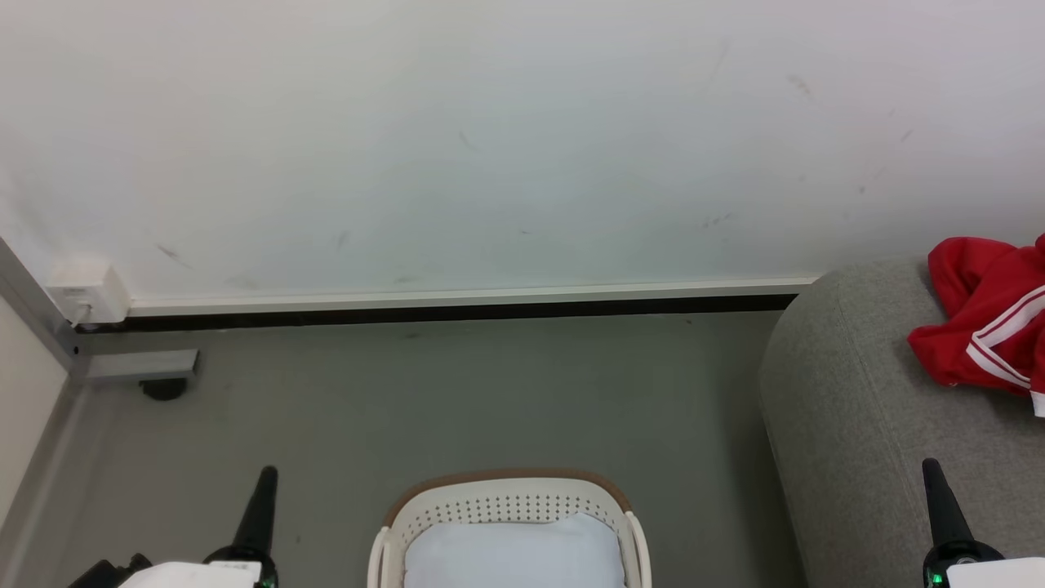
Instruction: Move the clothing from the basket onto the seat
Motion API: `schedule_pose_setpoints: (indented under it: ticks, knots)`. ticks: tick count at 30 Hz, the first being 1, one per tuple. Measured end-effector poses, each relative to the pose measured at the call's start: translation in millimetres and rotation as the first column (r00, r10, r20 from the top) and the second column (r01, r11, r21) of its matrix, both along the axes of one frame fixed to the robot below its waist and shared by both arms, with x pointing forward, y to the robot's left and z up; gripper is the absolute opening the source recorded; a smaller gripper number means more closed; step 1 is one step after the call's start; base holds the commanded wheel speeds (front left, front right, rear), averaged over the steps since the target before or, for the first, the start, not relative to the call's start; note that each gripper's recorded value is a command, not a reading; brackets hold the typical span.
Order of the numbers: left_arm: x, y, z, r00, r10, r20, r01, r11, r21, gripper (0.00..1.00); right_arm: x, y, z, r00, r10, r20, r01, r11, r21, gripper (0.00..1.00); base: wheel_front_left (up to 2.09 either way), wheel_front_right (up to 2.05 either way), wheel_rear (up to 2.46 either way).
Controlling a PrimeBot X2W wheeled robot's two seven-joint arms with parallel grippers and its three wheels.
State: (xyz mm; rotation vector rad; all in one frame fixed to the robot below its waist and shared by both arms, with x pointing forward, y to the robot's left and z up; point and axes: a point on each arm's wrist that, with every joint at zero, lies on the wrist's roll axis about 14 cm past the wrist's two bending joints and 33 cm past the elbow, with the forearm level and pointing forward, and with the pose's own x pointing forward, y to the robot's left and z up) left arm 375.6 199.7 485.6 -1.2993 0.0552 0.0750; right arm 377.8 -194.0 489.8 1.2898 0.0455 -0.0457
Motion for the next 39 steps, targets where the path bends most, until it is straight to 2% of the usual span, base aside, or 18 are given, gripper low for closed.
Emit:
schedule_pose_setpoints:
  ticks: [17,39]
  knots:
    - [5,0,8,0.999,-0.003,0.032,0.007,0.992,-0.128,0.00,5,-2,6,1.000,-0.004,0.020,0.001,0.991,0.133,0.00,0.00,0.00,0.00]
    - [12,0,18,0.997,-0.003,0.073,0.022,0.964,-0.264,0.00,9,-5,13,0.999,-0.007,0.048,-0.007,0.959,0.282,0.00,0.00,0.00,0.00]
